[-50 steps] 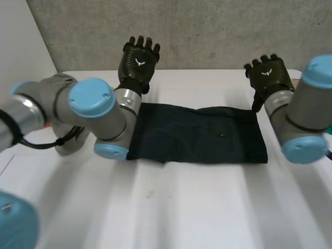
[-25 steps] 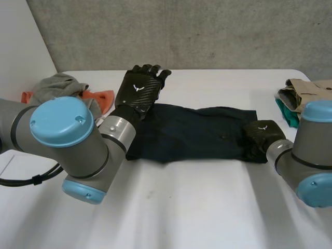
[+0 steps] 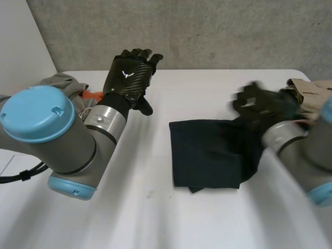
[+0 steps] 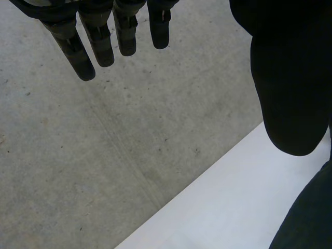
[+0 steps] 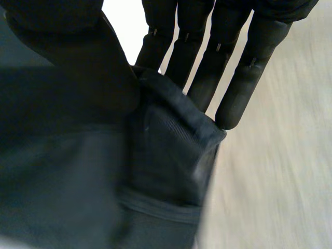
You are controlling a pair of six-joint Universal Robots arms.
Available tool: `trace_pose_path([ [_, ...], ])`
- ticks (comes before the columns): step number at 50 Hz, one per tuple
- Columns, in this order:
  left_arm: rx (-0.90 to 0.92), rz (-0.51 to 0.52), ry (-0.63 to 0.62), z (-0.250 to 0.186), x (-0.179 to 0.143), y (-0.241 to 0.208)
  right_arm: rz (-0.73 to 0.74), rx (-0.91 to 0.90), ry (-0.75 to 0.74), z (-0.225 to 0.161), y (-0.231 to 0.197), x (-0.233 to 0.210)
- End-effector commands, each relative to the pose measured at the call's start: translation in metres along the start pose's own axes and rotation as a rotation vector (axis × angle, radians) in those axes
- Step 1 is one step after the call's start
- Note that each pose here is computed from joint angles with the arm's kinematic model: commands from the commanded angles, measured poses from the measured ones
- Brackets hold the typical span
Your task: Fold the laundry.
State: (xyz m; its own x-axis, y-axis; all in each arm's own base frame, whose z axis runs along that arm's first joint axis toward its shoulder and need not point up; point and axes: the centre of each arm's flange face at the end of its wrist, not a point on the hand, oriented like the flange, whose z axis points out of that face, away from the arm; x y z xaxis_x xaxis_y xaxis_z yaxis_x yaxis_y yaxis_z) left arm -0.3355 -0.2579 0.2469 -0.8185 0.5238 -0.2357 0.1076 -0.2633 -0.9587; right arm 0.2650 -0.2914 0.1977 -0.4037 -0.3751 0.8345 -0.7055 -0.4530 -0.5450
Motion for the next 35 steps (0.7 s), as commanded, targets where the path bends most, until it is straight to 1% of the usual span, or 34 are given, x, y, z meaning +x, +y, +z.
trace_pose_path([
  [1,-0.001,-0.033,-0.001,-0.002,0.000,-0.001,-0.127,0.283,-0.352,-0.031,-0.052,-0.113],
  [2,0.001,-0.039,-0.001,-0.002,0.000,-0.001,-0.127,0.283,-0.352,-0.031,-0.052,-0.113],
  [4,0.015,-0.051,-0.003,0.000,0.000,-0.006,-0.190,0.253,-0.340,-0.031,-0.049,-0.110],
  [5,0.019,-0.053,-0.006,0.001,-0.001,-0.006,-0.185,0.246,-0.335,-0.031,-0.049,-0.109],
  [9,0.087,-0.058,-0.017,0.012,-0.003,-0.025,-0.009,0.221,-0.216,-0.029,-0.061,-0.064],
  [10,0.104,-0.060,-0.019,0.015,-0.004,-0.031,0.124,0.212,-0.161,-0.028,-0.062,-0.040],
  [13,0.160,-0.076,-0.013,0.023,-0.001,-0.048,0.362,0.205,-0.101,-0.028,-0.064,-0.009],
  [14,0.174,-0.082,-0.011,0.025,0.000,-0.052,0.512,0.206,-0.064,-0.028,-0.064,0.009],
  [17,0.163,-0.099,0.008,0.034,0.007,-0.051,0.694,0.182,-0.033,-0.024,-0.056,0.029],
  [18,0.147,-0.103,0.016,0.036,0.010,-0.047,0.764,0.121,-0.024,-0.023,-0.044,0.037],
  [19,0.126,-0.105,0.026,0.038,0.014,-0.044,0.780,0.086,-0.021,-0.022,-0.037,0.040],
  [21,0.046,-0.116,0.083,0.038,0.035,-0.033,0.797,0.020,-0.026,-0.019,-0.027,0.042],
  [22,0.022,-0.118,0.098,0.038,0.040,-0.029,0.808,-0.044,-0.042,-0.015,-0.017,0.041],
  [23,-0.036,-0.125,0.137,0.035,0.056,-0.020,0.809,-0.066,-0.052,-0.012,-0.015,0.041],
  [26,-0.118,-0.127,0.185,0.032,0.074,-0.005,0.816,-0.156,-0.102,0.002,-0.003,0.033],
  [28,-0.209,-0.123,0.214,0.028,0.086,0.014,0.821,-0.188,-0.130,0.009,0.002,0.028],
  [32,-0.335,-0.106,0.207,0.021,0.096,0.045,0.843,-0.245,-0.195,0.025,0.016,0.014],
  [35,-0.426,-0.077,0.159,0.016,0.096,0.070,0.842,-0.292,-0.227,0.034,0.031,-0.001],
])
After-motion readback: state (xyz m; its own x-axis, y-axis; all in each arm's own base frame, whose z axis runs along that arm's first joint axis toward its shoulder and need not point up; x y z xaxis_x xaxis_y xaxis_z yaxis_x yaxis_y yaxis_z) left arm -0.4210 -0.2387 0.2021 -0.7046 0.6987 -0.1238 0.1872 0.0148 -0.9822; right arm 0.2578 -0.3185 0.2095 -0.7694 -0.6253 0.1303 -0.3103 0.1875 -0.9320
